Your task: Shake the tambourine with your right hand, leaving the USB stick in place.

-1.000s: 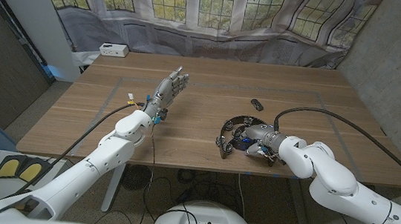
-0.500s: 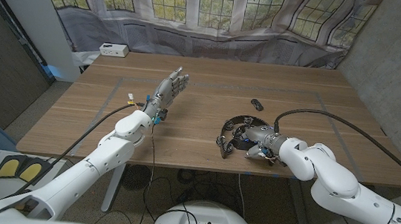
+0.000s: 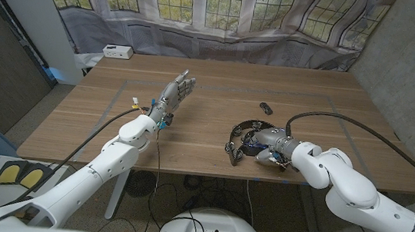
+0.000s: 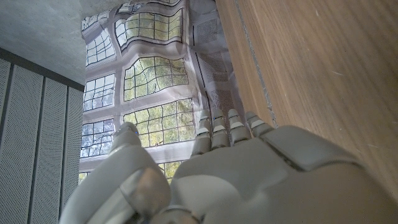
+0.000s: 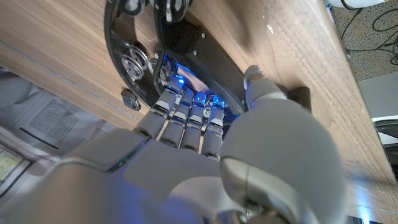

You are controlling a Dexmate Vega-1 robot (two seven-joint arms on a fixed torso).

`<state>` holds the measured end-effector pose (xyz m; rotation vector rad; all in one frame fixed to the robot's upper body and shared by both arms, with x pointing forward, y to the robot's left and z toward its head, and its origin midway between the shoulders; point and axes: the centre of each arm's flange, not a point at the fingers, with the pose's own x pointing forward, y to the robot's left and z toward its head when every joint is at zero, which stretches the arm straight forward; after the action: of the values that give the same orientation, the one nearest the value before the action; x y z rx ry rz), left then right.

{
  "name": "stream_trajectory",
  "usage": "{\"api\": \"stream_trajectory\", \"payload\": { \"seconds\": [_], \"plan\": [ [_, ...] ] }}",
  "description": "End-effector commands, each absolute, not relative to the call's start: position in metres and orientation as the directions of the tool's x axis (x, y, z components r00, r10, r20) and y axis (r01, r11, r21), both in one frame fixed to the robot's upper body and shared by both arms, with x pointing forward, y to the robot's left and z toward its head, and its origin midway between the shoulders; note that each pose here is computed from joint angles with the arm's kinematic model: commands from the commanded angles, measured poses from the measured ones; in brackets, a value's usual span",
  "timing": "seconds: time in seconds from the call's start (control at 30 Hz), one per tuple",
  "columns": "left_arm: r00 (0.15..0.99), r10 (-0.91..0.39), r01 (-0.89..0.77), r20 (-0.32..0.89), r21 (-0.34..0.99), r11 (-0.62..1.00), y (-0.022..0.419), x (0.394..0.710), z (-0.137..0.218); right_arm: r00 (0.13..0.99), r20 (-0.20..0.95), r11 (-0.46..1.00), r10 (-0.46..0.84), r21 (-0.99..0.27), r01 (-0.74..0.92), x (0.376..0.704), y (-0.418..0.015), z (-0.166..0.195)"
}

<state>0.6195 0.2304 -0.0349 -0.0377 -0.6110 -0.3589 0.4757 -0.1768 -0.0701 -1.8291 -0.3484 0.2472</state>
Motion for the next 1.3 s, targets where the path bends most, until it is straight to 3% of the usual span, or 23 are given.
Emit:
{"api": "stream_trajectory", "payload": {
  "seconds": [0.03,0.3,0.87,1.3],
  "plan": [
    [0.757,-0.317,0.339,0.571,0.071,0.938,0.234,0.618,-0.035,0.921,0.064,-0.249,0.384,-0.953,0.17,0.46,-0.172,-0.054],
    [0.756,-0.321,0.338,0.57,0.08,0.938,0.238,0.615,-0.034,0.913,0.118,-0.218,0.39,-0.952,0.216,0.451,-0.17,-0.045],
    [0.749,-0.337,0.353,0.57,0.088,0.932,0.241,0.614,-0.034,0.891,0.304,-0.013,0.337,-0.945,0.327,0.437,-0.191,-0.028],
    [0.741,-0.341,0.36,0.579,0.087,0.929,0.25,0.607,-0.033,0.817,0.478,0.254,0.321,-0.875,0.412,0.432,-0.202,-0.027]
  ]
}}
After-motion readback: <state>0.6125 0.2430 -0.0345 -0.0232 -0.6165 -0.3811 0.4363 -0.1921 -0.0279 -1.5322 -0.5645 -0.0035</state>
